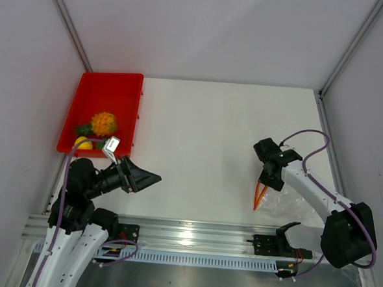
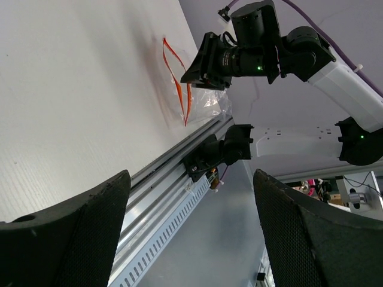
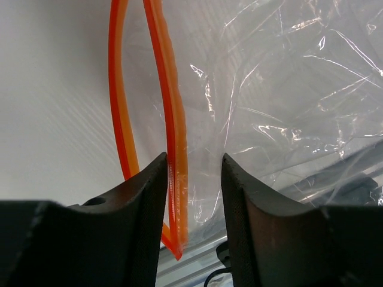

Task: Place the food in the zip-top bag and seal the zipper
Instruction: Pick up the zipper food storage bag at the center of the board.

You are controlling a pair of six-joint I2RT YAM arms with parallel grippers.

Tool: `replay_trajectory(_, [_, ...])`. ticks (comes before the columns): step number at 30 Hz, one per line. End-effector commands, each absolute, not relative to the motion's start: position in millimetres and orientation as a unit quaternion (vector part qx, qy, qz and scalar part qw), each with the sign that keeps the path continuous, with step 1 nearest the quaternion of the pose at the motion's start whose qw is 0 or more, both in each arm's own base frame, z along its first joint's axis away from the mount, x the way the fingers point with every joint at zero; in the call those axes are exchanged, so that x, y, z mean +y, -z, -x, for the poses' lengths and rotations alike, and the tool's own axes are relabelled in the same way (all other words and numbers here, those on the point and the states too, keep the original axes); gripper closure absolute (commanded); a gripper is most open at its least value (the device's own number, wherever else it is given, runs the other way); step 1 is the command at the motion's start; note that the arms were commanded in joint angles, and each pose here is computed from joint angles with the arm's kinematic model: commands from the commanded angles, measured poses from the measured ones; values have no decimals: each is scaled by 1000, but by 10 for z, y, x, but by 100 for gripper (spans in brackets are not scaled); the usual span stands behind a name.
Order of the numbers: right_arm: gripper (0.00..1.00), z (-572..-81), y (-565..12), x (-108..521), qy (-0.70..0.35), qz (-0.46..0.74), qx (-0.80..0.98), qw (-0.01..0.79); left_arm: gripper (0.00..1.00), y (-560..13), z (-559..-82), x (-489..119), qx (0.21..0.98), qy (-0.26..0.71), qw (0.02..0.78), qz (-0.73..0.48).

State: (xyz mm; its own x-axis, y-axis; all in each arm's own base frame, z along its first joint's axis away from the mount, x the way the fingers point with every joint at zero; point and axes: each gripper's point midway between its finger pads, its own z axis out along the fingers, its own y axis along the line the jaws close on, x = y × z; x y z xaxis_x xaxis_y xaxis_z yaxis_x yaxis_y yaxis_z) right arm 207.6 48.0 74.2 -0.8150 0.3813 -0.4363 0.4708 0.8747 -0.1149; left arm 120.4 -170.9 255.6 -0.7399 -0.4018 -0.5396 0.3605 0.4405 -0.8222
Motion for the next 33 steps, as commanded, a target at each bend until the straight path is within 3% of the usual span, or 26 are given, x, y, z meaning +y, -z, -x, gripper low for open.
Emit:
replay_trajectory(1, [58,-2108,-753,493,100,-231,944,215,16,-2618,-1194,-1761,759,545,356,-8])
replay_trajectory(3, [64,-2105,-726,505,99,-228,946,210,18,-2625,-1194,-1771,758,547,354,-10])
replay_trajectory(9, [100,-2108,-656,574,84,-218,951,204,24,-2647,-1202,-1788,755,552,354,-16])
replay_trajectory(14, [100,-2180,-781,704,53,-198,952,229,30,-2665,-1213,-1809,751,556,355,-28])
replay_trajectory(20, [100,-2251,-1351,1297,-37,-116,943,309,41,-2703,-1272,-1941,736,581,345,-43])
replay_trajectory(33, [100,-1839,-1664,2207,-141,-9,931,336,42,-2709,-1401,-2641,766,569,287,-83])
